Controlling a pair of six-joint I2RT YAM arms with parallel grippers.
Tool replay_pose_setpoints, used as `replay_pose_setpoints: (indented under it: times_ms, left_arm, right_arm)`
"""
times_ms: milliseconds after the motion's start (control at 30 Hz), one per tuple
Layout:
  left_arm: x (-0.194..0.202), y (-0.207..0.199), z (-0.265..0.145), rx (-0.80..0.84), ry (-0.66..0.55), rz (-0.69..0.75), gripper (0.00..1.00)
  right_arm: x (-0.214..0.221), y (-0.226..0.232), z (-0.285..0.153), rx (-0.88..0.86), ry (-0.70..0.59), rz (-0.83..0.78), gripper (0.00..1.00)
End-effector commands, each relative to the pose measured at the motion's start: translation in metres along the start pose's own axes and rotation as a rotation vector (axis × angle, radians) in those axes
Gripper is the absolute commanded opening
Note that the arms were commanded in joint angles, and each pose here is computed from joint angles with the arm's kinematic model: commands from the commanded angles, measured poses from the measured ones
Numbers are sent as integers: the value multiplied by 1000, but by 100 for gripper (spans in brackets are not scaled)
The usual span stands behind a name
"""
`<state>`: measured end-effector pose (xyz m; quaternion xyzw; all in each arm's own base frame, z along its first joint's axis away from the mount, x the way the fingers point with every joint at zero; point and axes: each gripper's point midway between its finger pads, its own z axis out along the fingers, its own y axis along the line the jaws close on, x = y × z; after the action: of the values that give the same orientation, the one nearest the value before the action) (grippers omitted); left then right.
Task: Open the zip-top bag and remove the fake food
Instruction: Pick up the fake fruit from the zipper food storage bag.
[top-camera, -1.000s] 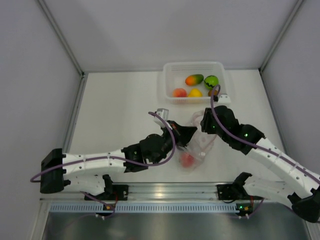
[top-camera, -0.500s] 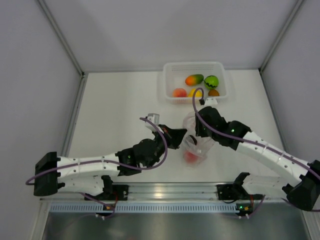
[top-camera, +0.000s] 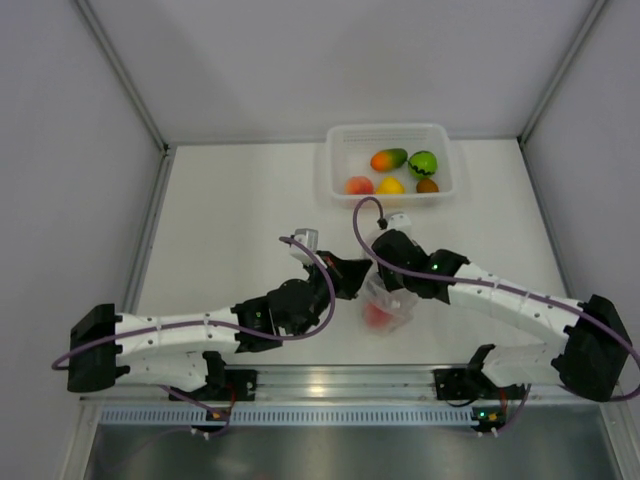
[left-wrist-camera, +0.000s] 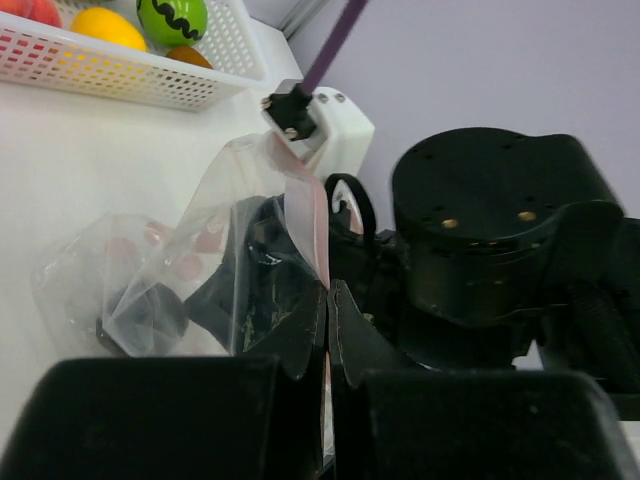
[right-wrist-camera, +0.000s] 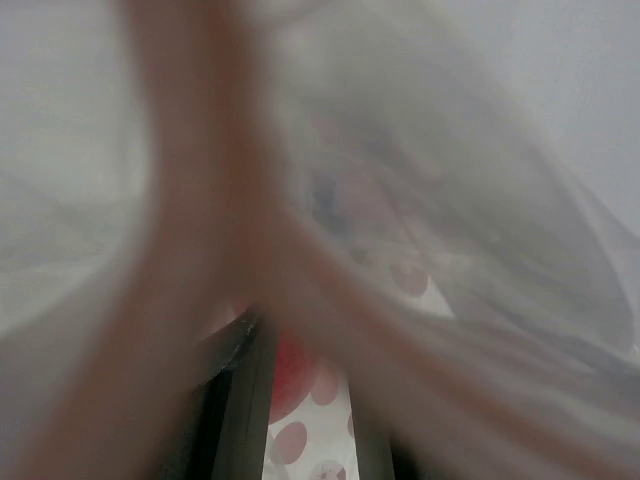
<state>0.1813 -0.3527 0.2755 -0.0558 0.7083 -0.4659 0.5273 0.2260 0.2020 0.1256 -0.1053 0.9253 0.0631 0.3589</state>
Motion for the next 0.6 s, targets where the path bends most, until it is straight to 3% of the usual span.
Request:
replay_pose_setpoints:
  times_ms: [0, 367, 567]
  left_arm:
    - [-9, -13, -2, 47, -18, -45, 0]
    - [-5, -5, -6, 39, -8, -55, 0]
    - [-4, 1, -8, 29, -9, -54, 0]
  right_arm:
    - [-1, 10, 15, -8, -23, 15, 33]
    - [6, 20, 36, -35, -38, 35, 34]
    - [22, 26, 42, -62, 26, 17, 36]
